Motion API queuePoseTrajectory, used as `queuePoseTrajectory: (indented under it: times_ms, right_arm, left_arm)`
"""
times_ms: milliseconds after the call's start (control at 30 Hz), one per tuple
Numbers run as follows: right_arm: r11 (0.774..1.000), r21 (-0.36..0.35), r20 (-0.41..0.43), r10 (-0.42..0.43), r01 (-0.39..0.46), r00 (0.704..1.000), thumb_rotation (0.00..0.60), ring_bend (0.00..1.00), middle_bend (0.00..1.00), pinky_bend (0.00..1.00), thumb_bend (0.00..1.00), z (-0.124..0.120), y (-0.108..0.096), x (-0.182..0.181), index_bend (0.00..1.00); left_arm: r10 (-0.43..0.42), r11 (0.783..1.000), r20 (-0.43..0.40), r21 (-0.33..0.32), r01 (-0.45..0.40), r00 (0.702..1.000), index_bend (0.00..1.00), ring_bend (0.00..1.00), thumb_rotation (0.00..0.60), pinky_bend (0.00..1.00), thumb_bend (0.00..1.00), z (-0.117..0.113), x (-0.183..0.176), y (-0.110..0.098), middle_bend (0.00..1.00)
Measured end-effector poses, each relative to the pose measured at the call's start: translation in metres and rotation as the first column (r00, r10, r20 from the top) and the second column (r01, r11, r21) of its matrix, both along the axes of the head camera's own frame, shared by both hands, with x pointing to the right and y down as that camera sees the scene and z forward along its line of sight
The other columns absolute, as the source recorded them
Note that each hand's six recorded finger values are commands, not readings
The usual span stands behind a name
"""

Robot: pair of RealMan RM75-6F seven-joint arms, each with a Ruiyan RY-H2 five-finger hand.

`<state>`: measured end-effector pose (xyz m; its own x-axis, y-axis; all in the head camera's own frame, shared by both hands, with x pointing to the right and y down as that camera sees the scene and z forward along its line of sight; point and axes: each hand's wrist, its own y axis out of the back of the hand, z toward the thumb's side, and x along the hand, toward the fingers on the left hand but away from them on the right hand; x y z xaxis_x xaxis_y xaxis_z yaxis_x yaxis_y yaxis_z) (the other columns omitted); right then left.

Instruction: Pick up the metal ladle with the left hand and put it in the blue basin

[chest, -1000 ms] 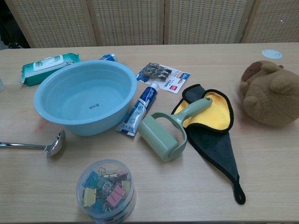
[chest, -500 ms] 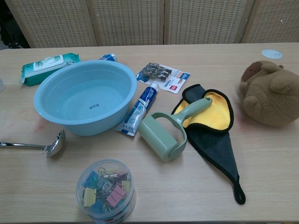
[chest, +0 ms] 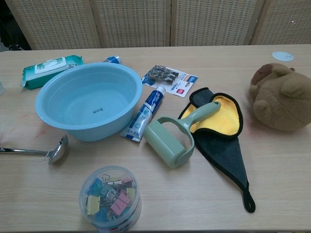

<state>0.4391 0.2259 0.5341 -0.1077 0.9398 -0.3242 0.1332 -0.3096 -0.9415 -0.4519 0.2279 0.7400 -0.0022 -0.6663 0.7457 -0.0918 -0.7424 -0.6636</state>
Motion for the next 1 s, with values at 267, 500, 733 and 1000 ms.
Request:
queuePoseTrajectory:
  times_ms: [267, 500, 733, 1000]
  right_arm:
    - [1.0, -0.002, 0.003, 0.003, -0.003, 1.0, 0.6, 0.0, 0.0, 0.0, 0.0, 0.0, 0.0, 0.001, 0.06]
    - [1.0, -0.004, 0.005, 0.004, -0.004, 1.0, 0.6, 0.0, 0.0, 0.0, 0.0, 0.0, 0.0, 0.001, 0.06]
    - [1.0, -0.006, 0.004, 0.004, -0.004, 1.0, 0.6, 0.0, 0.0, 0.0, 0.0, 0.0, 0.001, 0.001, 0.06]
    - [1.0, -0.006, 0.003, 0.005, -0.004, 1.0, 0.6, 0.0, 0.0, 0.0, 0.0, 0.0, 0.001, 0.001, 0.06]
  left_arm:
    - [0.001, 1.0, -0.001, 0.011, -0.001, 1.0, 0.85, 0.96, 0.6, 0.92, 0.39, 0.003, 0.003, 0.001, 0.96]
    - [-0.012, 1.0, -0.001, 0.012, 0.012, 1.0, 0.91, 0.96, 0.6, 0.92, 0.48, 0.002, 0.001, 0.0, 0.96]
    - [-0.03, 0.997, -0.033, 0.066, 0.032, 0.999, 0.92, 0.96, 0.6, 0.92, 0.51, -0.015, -0.002, -0.013, 0.96]
    - [-0.025, 0.99, -0.044, 0.139, 0.031, 0.999, 0.93, 0.96, 0.6, 0.92, 0.51, -0.046, -0.011, -0.03, 0.96]
